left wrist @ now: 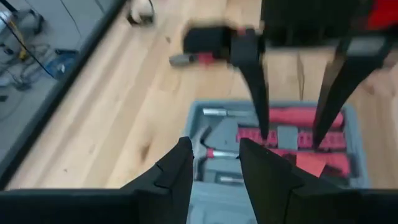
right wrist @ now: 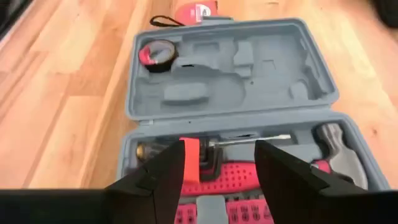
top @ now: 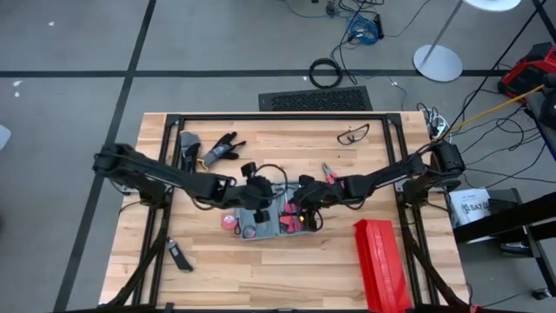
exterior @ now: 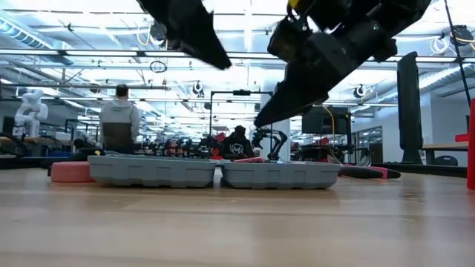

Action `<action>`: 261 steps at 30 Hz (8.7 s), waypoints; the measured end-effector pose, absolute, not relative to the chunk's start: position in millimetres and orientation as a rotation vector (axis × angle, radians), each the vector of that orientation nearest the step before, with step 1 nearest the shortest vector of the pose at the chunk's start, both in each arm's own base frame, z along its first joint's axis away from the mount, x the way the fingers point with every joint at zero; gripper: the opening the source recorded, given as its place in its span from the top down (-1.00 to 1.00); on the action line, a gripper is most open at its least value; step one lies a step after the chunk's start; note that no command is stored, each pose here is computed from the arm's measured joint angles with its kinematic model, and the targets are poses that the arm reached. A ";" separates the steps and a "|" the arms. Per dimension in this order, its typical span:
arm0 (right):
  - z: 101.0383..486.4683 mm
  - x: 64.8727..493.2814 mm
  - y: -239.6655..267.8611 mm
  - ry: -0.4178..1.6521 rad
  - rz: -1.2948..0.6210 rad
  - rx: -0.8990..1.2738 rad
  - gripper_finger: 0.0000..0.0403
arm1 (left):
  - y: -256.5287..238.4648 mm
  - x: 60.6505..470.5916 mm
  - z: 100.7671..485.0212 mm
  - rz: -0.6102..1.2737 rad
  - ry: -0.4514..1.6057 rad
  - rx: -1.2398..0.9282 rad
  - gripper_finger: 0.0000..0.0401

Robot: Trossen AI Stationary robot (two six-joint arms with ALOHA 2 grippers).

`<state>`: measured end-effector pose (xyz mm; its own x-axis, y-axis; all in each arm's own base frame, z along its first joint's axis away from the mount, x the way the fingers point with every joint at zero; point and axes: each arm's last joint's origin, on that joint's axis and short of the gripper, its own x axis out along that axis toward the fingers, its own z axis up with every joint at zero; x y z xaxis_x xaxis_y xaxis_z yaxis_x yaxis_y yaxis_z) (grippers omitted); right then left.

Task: Prefit tool cases
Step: Remove the red allen wrench from the gray prefit tools case, then remove the red hammer from the gray prefit tools case

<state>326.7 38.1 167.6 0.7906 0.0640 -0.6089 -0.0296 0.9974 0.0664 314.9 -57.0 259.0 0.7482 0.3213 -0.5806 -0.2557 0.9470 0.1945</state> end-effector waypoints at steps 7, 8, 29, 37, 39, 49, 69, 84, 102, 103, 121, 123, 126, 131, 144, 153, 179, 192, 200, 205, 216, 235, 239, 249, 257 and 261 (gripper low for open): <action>145.3 337.8 38.3 0.647 0.051 0.059 0.07 | -59.1 302.6 278.7 0.343 0.583 0.112 0.32; 142.8 339.2 37.9 0.644 0.052 0.063 0.07 | -59.2 302.6 279.1 0.345 0.579 0.112 0.32; 144.3 338.2 32.0 0.662 0.066 0.110 0.97 | -58.7 302.8 276.6 0.368 0.589 0.126 0.32; 185.5 295.6 17.9 0.830 -0.204 -0.014 0.95 | -58.2 301.3 274.7 0.374 0.611 0.136 0.32; 186.0 283.8 12.8 0.914 -0.257 -0.016 0.88 | -58.1 301.1 274.3 0.376 0.614 0.138 0.32; 189.1 272.2 7.0 0.911 -0.314 0.097 0.31 | -57.2 299.6 273.0 0.397 0.630 0.155 0.32; 174.9 297.4 1.0 0.823 -0.230 0.029 0.18 | -47.7 322.2 200.2 0.449 0.938 0.124 0.32; 145.4 330.2 -20.1 0.944 -0.346 0.189 0.18 | -24.9 344.8 144.2 0.549 1.026 -0.005 0.32; 166.7 342.7 -14.1 1.104 -0.446 0.275 0.18 | -27.7 344.2 143.7 0.639 0.975 -0.165 0.32; 164.1 342.5 -14.1 1.115 -0.453 0.281 0.18 | -27.6 344.2 143.7 0.644 0.973 -0.167 0.32; 128.4 351.7 -28.6 1.163 -0.565 0.279 0.28 | -31.9 343.6 143.2 0.649 0.965 -0.185 0.32; 131.5 351.7 -29.2 1.171 -0.557 0.272 0.28 | -33.6 344.1 143.5 0.642 0.959 -0.188 0.32; 139.1 352.9 -26.0 1.181 -0.539 0.274 0.26 | -33.8 344.0 143.4 0.649 0.955 -0.201 0.32; 155.5 353.5 -14.6 1.204 -0.531 0.246 0.26 | -35.7 343.7 143.3 0.657 0.948 -0.231 0.32; 158.3 350.2 -12.4 1.237 -0.591 0.285 0.26 | -40.9 343.1 143.3 0.672 0.932 -0.269 0.32; 136.6 353.1 -14.3 1.210 -0.592 0.313 0.26 | -41.1 342.8 143.3 0.686 0.925 -0.280 0.32; 183.2 345.5 14.2 1.070 -0.560 0.182 0.26 | -41.1 338.1 135.4 0.702 0.887 -0.273 0.32; 163.1 349.0 -12.9 1.144 -0.609 0.330 0.26 | -41.0 338.7 135.4 0.696 0.882 -0.272 0.32; 163.5 350.3 -7.7 1.132 -0.599 0.332 0.26 | -41.2 338.6 135.2 0.696 0.882 -0.271 0.32; 158.5 351.6 -7.4 1.141 -0.607 0.337 0.26 | -41.2 338.6 135.2 0.695 0.883 -0.271 0.32; 140.5 357.0 -8.0 1.180 -0.606 0.335 0.37 | -41.2 338.5 134.9 0.694 0.884 -0.272 0.32; 191.0 338.0 -8.1 1.122 -0.569 0.244 1.00 | -41.1 338.9 134.6 0.689 0.885 -0.256 0.32; 201.2 334.3 -1.9 1.133 -0.477 0.136 1.00 | -41.1 338.8 134.6 0.690 0.886 -0.253 0.32; 197.7 335.3 19.7 1.216 -0.028 -0.154 0.74 | -41.0 338.3 134.4 0.644 0.924 -0.154 0.32; 185.0 341.7 2.3 1.246 0.047 -0.302 0.35 | -41.4 336.8 134.2 0.614 0.960 -0.140 0.32; 168.7 344.9 -3.4 1.308 0.030 -0.364 0.33 | -41.3 336.1 134.1 0.615 0.967 -0.137 0.32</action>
